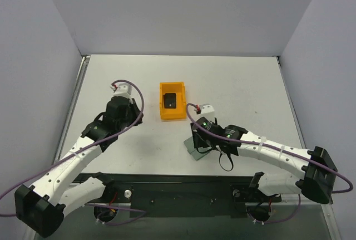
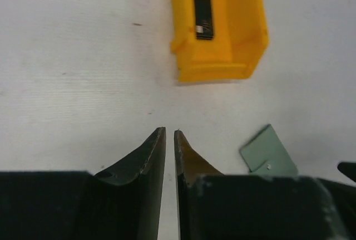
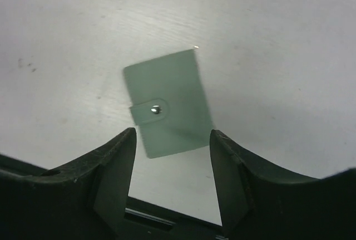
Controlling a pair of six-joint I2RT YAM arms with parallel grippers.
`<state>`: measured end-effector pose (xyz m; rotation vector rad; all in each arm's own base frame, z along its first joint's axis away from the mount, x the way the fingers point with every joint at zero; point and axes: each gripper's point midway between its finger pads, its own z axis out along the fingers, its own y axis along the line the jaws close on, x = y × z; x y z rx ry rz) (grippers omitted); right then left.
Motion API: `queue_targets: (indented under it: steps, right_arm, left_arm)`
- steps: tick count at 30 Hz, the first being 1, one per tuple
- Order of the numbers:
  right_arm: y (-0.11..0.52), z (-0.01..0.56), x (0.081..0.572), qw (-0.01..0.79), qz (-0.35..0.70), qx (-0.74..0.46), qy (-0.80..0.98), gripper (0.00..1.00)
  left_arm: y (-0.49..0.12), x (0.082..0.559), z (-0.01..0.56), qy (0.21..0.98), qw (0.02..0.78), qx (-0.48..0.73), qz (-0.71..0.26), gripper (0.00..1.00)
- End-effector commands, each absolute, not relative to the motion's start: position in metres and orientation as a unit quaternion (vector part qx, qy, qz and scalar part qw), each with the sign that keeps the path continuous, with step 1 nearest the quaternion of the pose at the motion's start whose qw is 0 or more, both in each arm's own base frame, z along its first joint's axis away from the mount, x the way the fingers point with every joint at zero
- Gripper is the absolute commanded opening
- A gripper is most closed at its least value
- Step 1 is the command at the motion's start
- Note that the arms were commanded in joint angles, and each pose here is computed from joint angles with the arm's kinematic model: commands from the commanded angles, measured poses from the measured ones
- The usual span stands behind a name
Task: Put the credit cards into the card holder
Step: Place the card holder at the center of the board.
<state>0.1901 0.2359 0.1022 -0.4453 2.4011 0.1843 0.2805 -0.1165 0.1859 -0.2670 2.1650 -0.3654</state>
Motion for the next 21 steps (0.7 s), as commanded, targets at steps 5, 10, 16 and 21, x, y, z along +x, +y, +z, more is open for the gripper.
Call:
queue_targets:
  steps: [5,10,16,21]
  right_arm:
    - [0.166,0.073,0.184,0.316,0.086,0.03,0.944,0.43]
    - [0.151,0.052,0.168,0.297,0.089,0.06,0.949,0.09]
    - [0.154,0.032,0.151,0.257,0.105,0.066,0.958,0.0]
    - [0.163,0.023,0.151,0.245,0.116,0.065,0.96,0.0]
  left_arm:
    - [-0.265,0.264,0.173,0.858,0.442,0.088,-0.246,0.0]
    - [-0.312,0.256,0.128,0.873,0.414,0.144,-0.212,0.0]
    - [-0.347,0.263,0.098,0.882,0.392,0.171,-0.198,0.0]
    - [-0.353,0.276,0.09,0.883,0.398,0.173,-0.181,0.0]
